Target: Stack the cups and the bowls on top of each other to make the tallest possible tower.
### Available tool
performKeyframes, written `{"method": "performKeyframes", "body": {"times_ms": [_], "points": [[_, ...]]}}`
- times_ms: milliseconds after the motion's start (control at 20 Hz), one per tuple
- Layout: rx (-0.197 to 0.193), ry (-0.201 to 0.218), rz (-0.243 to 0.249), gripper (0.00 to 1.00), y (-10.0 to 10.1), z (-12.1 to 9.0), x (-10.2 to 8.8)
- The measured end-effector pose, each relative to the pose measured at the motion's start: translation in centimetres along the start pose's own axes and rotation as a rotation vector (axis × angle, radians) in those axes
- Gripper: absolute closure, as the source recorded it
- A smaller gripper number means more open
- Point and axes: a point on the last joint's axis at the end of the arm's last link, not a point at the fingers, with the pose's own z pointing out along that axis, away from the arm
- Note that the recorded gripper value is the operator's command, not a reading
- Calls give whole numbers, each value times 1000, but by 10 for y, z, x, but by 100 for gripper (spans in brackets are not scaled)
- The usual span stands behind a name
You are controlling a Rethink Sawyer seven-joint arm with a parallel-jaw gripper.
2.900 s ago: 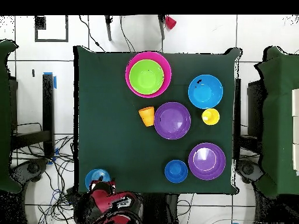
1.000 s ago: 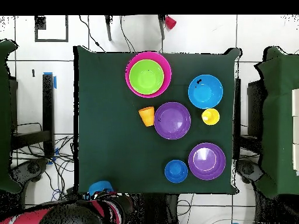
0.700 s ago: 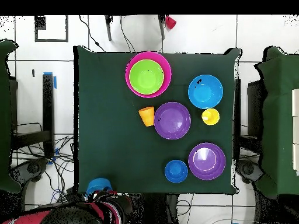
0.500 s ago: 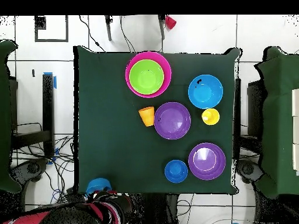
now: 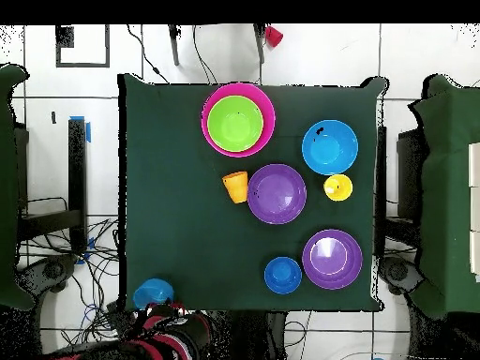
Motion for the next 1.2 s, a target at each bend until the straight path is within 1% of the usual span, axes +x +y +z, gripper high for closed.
{"method": "performKeyframes", "body": {"times_ms": [200,250,350,400,550,650,800,950,1050,1200], "points": [[-7,-9,17,100,3,-18,-21],[-6,-3,36,100,2,-28,-33],[-3,5,53,100,0,-36,-42],[1,16,70,100,-3,-44,-51],[8,32,90,100,-7,-56,-61],[11,48,109,100,-11,-68,-72],[3,59,131,100,-15,-82,-86],[-11,55,147,100,-16,-93,-99],[-31,38,159,100,-15,-101,-112],[-48,20,168,100,-14,-108,-123]]}}
